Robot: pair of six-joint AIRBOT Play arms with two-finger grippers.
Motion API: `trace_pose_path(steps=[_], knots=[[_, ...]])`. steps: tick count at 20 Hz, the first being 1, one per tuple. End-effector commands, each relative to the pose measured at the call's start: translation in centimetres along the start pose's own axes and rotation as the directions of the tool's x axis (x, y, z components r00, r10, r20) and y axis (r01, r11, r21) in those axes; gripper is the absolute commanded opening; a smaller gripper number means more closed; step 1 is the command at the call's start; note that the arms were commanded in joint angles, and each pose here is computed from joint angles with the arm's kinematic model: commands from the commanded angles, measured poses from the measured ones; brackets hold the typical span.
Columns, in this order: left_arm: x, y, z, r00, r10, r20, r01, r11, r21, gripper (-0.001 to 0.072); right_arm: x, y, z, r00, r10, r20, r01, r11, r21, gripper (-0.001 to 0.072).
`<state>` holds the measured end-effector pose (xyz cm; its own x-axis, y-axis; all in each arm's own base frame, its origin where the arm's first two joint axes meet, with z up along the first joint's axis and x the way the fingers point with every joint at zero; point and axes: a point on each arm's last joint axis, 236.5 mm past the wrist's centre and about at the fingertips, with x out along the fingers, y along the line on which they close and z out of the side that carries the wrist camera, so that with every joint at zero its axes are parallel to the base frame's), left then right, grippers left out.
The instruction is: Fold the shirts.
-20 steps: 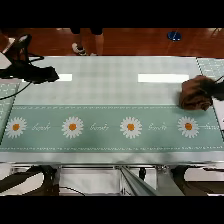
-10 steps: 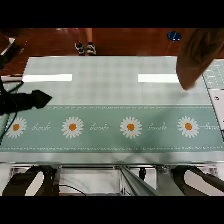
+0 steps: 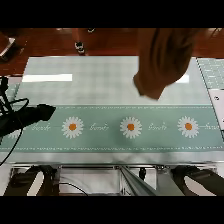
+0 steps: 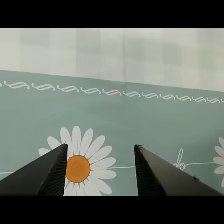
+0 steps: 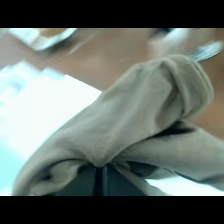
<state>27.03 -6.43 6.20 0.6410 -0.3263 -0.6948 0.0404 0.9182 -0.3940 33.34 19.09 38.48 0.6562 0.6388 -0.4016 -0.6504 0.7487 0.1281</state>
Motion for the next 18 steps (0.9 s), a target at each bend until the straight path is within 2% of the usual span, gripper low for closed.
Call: trace_pose_path(steps=[1, 5, 8, 11, 12, 13, 16, 18], knots=[[0.1, 0.0, 0.2, 1.000, -0.003, 0.018, 0.004, 1.000, -0.013, 0.0508, 5.1, 5.0, -7.0, 0.962, 0.126, -0.242, -0.127, 0.992, 0.013, 0.0026], [0.1, -1.1, 0.4, 0.998, -0.049, 0.025, 0.050, 0.998, -0.044, 0.0508, 13.9, 8.9, -18.7, 0.858, 0.234, -0.458, -0.186, 0.971, 0.148, 0.0026], [0.0, -1.5, 0.4, 0.998, -0.065, 0.026, 0.067, 0.996, -0.051, 0.0508, 19.6, 12.4, -26.6, 0.775, 0.323, -0.543, -0.193, 0.939, 0.284, 0.0027], [0.1, -1.5, 0.3, 0.998, -0.066, 0.021, 0.067, 0.996, -0.051, 0.0508, 23.2, 16.4, -31.5, 0.688, 0.433, -0.583, -0.203, 0.885, 0.419, 0.0029], [0.1, -1.6, 0.0, 0.998, -0.069, 0.010, 0.070, 0.996, -0.052, 0.0508, 24.0, 17.4, -32.3, 0.671, 0.465, -0.577, -0.198, 0.863, 0.466, 0.0113], [0.0, -1.9, -0.3, 0.997, -0.080, -0.005, 0.079, 0.995, -0.057, 0.0508, 24.3, 18.1, -32.5, 0.656, 0.499, -0.567, -0.203, 0.840, 0.503, 0.0388], [-0.2, -2.4, -1.4, 0.994, -0.099, -0.054, 0.098, 0.995, -0.021, 0.0508, 22.5, 13.5, -29.2, 0.674, 0.468, -0.571, -0.199, 0.860, 0.470, 0.0408], [-1.0, -1.6, -1.5, 0.994, -0.056, -0.090, 0.059, 0.998, 0.028, 0.0508, 18.7, 5.5, -25.7, 0.749, 0.344, -0.567, -0.099, 0.903, 0.418, 0.0407]])
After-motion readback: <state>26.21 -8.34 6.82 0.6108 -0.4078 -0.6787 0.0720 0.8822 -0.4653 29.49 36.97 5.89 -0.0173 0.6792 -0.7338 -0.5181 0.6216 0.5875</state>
